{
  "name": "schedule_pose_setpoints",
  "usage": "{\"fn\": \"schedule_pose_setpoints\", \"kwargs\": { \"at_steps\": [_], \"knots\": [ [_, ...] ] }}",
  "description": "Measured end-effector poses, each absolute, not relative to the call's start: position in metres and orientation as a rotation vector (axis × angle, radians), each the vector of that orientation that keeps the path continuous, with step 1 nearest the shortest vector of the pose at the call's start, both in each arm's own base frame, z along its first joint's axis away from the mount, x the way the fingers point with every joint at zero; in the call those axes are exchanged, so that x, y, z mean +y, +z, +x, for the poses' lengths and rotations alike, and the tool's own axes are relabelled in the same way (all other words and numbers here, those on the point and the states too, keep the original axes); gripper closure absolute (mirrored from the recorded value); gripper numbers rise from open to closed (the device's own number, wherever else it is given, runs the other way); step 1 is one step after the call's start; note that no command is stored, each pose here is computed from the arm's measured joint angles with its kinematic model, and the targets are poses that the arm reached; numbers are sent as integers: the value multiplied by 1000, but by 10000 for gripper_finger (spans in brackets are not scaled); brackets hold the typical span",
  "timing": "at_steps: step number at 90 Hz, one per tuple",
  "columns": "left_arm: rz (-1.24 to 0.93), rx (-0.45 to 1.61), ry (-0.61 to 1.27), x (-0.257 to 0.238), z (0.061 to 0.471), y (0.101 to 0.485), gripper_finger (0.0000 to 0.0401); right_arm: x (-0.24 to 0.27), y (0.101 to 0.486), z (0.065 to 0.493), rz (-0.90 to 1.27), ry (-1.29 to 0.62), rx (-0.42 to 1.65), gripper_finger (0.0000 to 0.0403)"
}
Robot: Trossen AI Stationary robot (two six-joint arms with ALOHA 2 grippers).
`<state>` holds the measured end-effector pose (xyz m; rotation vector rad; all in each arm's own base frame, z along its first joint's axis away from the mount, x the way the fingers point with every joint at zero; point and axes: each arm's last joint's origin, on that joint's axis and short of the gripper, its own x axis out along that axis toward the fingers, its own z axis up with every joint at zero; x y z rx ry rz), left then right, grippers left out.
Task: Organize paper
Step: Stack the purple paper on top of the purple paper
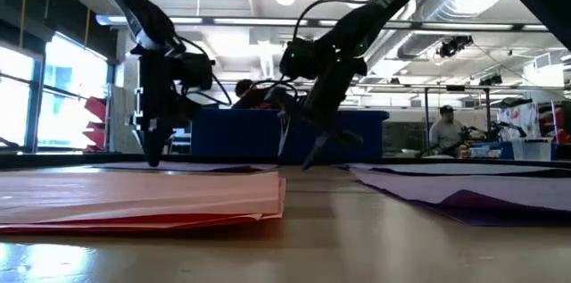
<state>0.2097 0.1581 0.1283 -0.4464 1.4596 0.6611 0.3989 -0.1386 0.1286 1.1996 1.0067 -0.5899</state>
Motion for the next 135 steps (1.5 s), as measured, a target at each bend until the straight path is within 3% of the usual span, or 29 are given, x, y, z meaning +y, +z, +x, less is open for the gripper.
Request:
{"fn": "schedule_pose_setpoints", "kwargs": {
  "at_steps": [25, 59, 79, 85, 101, 111, 128, 135],
  "knots": [
    [-359, 1423, 545, 131, 232, 129, 401, -134, 128, 408, 1239, -573, 913, 198],
    [-353, 1372, 543, 124, 240, 129, 401, -133, 132, 417, 1276, -514, 822, 198],
    [-354, 1378, 543, 124, 240, 129, 401, -128, 185, 415, 1212, -369, 701, 198],
    [-354, 1378, 543, 124, 240, 129, 401, -125, 197, 411, 1149, -404, 684, 198],
    [-357, 1377, 547, 124, 240, 129, 401, -123, 155, 407, 1180, -496, 811, 198],
    [-361, 1376, 551, 124, 240, 129, 401, -124, 138, 411, 1232, -475, 767, 198],
    [-367, 1374, 556, 124, 240, 129, 401, -124, 139, 418, 1167, -379, 663, 199],
    [-367, 1373, 556, 124, 240, 129, 401, -124, 138, 418, 1175, -422, 665, 199]
  ]
}}
